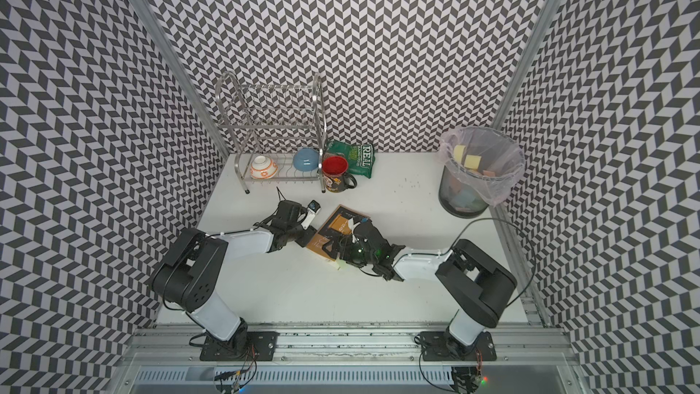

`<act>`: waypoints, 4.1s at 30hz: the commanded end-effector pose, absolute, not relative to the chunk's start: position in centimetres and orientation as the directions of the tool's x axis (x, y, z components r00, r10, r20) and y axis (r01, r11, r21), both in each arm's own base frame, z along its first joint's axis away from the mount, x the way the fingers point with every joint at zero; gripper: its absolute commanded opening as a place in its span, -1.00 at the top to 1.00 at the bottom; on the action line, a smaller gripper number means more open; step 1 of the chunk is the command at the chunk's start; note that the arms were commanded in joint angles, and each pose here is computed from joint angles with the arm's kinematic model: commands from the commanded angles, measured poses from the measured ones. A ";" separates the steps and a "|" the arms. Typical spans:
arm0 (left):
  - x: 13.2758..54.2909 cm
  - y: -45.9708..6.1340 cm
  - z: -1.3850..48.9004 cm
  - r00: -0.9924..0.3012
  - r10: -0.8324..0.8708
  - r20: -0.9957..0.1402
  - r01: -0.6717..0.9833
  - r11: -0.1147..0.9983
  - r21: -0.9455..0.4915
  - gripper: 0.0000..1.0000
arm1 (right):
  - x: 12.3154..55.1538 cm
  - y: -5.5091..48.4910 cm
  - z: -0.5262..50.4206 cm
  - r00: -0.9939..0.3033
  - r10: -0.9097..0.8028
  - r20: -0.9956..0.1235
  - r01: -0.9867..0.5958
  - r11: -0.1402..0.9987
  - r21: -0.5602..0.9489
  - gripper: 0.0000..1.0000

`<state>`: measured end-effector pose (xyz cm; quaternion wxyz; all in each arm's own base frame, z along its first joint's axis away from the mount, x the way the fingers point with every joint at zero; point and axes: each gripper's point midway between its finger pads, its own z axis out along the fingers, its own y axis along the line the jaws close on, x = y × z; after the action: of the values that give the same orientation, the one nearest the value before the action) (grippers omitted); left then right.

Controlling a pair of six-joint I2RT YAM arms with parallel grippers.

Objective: Peel off the used sticky note
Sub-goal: Open the book at the center of the board.

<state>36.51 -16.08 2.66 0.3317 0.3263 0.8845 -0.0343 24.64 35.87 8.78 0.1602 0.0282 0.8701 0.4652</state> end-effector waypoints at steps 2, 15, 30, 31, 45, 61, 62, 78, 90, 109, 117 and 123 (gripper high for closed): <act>33.3 -15.8 -0.3 -0.616 0.600 -0.510 0.646 0.756 0.109 0.12 | 25.1 37.0 12.3 -0.929 0.201 -0.310 -0.171 0.510 0.843 -0.79; 33.3 -15.8 -0.3 -0.616 0.600 -0.510 0.646 0.755 0.109 0.13 | 24.8 36.7 12.6 -0.930 0.195 -0.311 -0.174 0.512 0.841 -0.79; 33.3 -15.8 -0.4 -0.616 0.602 -0.508 0.647 0.755 0.110 0.14 | 25.3 36.6 11.1 -0.928 0.204 -0.311 -0.161 0.532 0.831 -0.79; 33.3 -15.8 -0.3 -0.616 0.600 -0.510 0.646 0.756 0.109 0.14 | 25.3 36.6 10.9 -0.929 0.206 -0.307 -0.158 0.530 0.833 -0.79; 33.3 -15.9 -0.3 -0.614 0.603 -0.510 0.648 0.753 0.110 0.14 | 25.3 35.6 8.1 -0.936 0.238 -0.260 -0.107 0.510 0.854 -0.78; 33.3 -15.9 -0.3 -0.612 0.603 -0.511 0.649 0.753 0.112 0.15 | 30.6 33.4 7.3 -0.916 0.315 -0.249 -0.074 0.476 0.876 -0.62; 33.4 -15.9 -0.3 -0.611 0.603 -0.513 0.649 0.753 0.112 0.15 | 30.9 33.5 7.1 -0.918 0.312 -0.247 -0.074 0.477 0.876 -0.60; 26.4 -20.0 9.4 -0.251 0.756 -0.605 0.884 0.434 0.175 -0.82 | 32.2 34.5 7.9 -0.933 0.294 -0.210 -0.059 0.450 0.891 0.58; 24.3 -23.3 7.9 -0.104 0.795 -0.598 0.836 0.395 0.380 -0.98 | 32.9 35.5 10.4 -0.942 0.295 -0.159 -0.017 0.432 0.902 0.85; 26.7 -24.7 9.0 -0.069 0.741 -0.669 0.742 0.486 0.462 -0.67 | 32.9 36.0 10.5 -0.948 0.291 -0.132 -0.004 0.402 0.916 0.86; 26.1 -24.3 10.0 -0.052 0.723 -0.689 0.739 0.492 0.461 0.27 | 32.9 35.9 10.5 -0.947 0.292 -0.131 0.000 0.407 0.913 0.81; 25.8 -24.1 10.2 -0.056 0.715 -0.697 0.741 0.498 0.451 0.91 | 33.5 35.4 10.9 -0.940 0.284 -0.190 -0.038 0.467 0.884 0.12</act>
<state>25.54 -23.92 8.99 0.4494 0.5156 0.7295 -0.0057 32.36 34.93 7.53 0.1161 0.1064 0.8526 0.4983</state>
